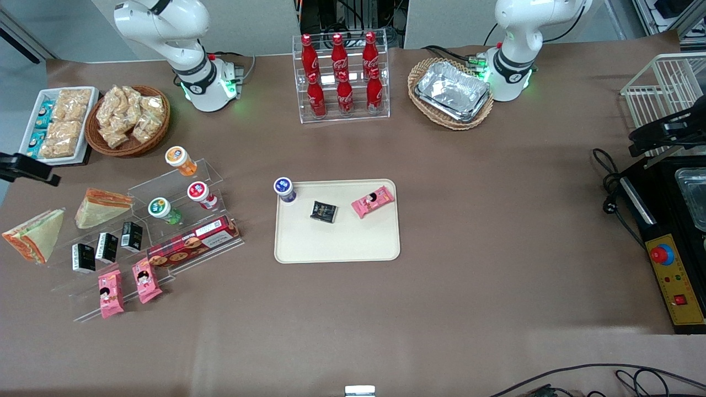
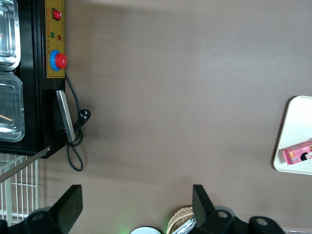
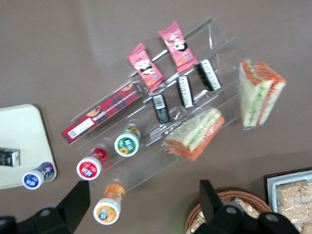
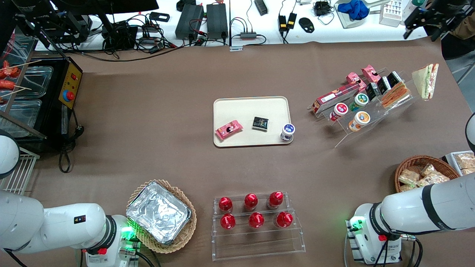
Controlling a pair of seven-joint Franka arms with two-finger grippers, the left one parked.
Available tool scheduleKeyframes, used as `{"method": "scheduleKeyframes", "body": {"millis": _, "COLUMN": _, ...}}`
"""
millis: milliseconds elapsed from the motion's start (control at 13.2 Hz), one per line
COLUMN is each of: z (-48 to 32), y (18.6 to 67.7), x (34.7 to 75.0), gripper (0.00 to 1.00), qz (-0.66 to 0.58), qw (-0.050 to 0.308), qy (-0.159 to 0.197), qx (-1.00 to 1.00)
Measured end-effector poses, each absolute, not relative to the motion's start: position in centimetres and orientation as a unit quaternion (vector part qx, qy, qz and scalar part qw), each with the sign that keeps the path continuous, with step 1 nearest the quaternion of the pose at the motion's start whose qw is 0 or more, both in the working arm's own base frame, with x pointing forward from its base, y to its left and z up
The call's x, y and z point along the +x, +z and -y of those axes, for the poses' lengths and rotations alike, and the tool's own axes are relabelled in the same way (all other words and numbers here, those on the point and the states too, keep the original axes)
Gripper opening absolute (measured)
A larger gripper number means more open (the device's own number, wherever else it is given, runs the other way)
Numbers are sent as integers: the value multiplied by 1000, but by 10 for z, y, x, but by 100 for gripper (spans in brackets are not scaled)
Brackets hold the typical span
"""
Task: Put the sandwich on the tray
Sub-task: 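Close the right gripper on the plastic-wrapped sandwich wedge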
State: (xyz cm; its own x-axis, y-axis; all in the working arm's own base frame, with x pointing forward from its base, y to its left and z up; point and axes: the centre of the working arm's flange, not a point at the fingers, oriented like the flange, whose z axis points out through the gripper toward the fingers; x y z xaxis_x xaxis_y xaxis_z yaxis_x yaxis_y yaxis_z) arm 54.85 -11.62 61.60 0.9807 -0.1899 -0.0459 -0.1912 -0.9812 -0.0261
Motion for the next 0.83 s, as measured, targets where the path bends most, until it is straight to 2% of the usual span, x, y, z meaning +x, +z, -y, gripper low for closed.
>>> {"method": "scheduleKeyframes", "body": {"millis": 454, "z": 179, "y": 593, "x": 551, "gripper": 100, "qz": -275, "qw": 9, "qy": 19, "qx": -961}}
{"method": "scheduleKeyframes", "body": {"millis": 832, "z": 240, "y": 565, "x": 556, "gripper": 100, "qz": -186, "qw": -1, "qy": -4, "qx": -983}}
